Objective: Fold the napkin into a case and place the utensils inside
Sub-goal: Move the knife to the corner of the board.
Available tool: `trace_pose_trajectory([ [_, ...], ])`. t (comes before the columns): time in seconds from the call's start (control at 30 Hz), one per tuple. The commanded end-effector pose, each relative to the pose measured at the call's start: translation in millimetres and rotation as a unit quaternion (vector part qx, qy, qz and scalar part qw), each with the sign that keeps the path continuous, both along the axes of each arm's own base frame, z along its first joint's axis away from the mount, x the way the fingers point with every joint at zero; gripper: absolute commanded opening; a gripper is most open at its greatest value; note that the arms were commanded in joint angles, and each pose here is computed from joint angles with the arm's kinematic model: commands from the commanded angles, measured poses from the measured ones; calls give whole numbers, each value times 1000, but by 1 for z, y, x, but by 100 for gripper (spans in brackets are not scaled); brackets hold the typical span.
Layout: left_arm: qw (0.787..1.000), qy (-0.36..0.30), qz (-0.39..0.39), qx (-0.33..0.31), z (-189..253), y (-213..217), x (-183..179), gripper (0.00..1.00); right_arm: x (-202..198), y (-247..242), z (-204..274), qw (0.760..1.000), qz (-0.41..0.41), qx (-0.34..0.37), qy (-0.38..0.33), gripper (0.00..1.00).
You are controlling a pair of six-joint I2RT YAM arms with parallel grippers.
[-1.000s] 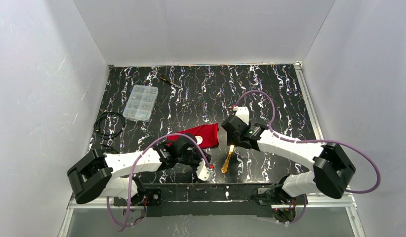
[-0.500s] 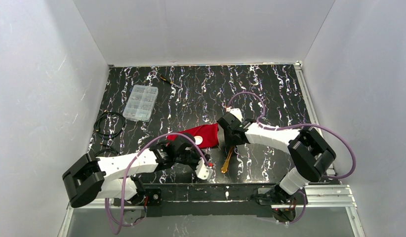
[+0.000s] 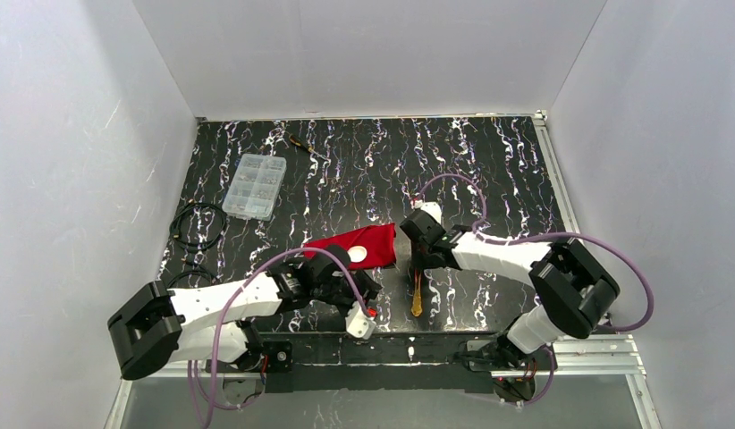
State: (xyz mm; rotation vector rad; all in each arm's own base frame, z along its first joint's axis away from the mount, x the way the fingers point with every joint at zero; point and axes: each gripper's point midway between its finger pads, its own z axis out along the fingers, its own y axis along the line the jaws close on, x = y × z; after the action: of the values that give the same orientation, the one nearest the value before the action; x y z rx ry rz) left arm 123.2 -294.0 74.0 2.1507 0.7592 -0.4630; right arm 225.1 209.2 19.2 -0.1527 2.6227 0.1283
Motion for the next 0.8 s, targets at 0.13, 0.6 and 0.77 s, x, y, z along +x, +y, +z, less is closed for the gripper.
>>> trace_pose_trajectory([
  [0.13, 997, 9, -71, -24, 0, -26, -23, 52, -53, -25, -27, 998, -3, 4, 70, 5],
  [0.6, 992, -21, -126, -16, -20, -87, -26, 56, -87, -35, -20, 995, -17, 47, 88, 1],
  [0.77, 988, -23, -151, -17, -22, -101, -38, 55, -87, -34, -13, 995, -15, 50, 84, 1],
])
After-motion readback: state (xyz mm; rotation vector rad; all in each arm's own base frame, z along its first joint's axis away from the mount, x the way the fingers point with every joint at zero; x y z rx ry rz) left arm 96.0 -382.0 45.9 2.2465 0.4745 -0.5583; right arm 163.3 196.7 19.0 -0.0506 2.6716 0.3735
